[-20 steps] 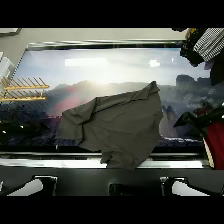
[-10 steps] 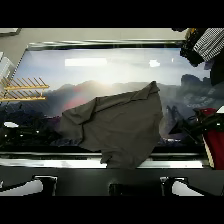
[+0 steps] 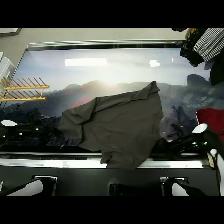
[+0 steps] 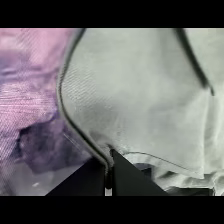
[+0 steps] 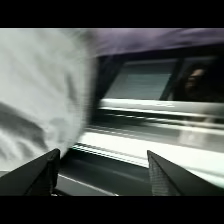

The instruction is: Fold the clothes and pants, and hang the long-sleeved shirts on hangers.

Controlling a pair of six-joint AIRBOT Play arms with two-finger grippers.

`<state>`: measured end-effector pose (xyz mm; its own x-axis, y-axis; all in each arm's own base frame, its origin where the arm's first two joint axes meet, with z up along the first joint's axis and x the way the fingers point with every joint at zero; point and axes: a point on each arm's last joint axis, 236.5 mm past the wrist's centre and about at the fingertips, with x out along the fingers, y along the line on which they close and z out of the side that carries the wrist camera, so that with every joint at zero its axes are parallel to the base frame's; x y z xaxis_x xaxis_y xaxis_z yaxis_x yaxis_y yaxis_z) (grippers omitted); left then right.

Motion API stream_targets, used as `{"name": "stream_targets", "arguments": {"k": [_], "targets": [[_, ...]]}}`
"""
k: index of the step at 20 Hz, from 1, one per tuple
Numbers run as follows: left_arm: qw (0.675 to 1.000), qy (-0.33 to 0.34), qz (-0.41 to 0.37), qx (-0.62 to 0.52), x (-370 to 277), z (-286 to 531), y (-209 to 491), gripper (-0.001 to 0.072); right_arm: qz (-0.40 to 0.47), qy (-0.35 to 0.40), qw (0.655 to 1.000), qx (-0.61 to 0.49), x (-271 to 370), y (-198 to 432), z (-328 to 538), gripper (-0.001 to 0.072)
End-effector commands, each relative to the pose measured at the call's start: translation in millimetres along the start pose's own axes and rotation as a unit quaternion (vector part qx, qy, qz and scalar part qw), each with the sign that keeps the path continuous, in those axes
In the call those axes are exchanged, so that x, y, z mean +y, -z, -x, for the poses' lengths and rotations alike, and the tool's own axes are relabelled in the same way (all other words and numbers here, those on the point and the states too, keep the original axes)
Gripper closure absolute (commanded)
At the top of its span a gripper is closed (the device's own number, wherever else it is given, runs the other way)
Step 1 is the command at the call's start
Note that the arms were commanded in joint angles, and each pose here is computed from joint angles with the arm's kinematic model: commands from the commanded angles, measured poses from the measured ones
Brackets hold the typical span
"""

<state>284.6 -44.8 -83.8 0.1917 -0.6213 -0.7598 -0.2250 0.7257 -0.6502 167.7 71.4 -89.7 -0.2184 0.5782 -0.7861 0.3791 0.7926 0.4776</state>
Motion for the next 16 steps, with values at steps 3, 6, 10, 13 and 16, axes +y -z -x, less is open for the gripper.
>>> {"name": "stream_targets", "arguments": {"k": [3,6,10,13,16], "targets": [[1.0,0.002,-0.012,-0.021,-14.0,13.7,-2.6,0.0684,0.041,-0.036,0.999,0.0,46.2,16.3,-57.6,0.0105],[1.0,0.006,-0.014,-0.016,-17.8,15.6,1.0,0.0684,0.041,-0.017,0.999,-0.001,56.8,16.7,-79.8,0.0218],[0.998,0.009,-0.04,-0.04,-33.8,31.9,-8.9,0.0685,0.095,0.011,0.995,-0.014,65.9,4.7,-63.5,0.0673],[0.974,0.019,-0.129,-0.188,-102.0,109.1,-70.0,0.0686,0.196,0.127,0.961,-0.15,89.8,-58.3,36.5,0.0674],[0.862,0.031,-0.265,-0.432,-237.5,277.2,-107.4,0.0685,0.257,0.221,0.828,-0.448,169.4,-103.2,259.2,0.0674]]}}
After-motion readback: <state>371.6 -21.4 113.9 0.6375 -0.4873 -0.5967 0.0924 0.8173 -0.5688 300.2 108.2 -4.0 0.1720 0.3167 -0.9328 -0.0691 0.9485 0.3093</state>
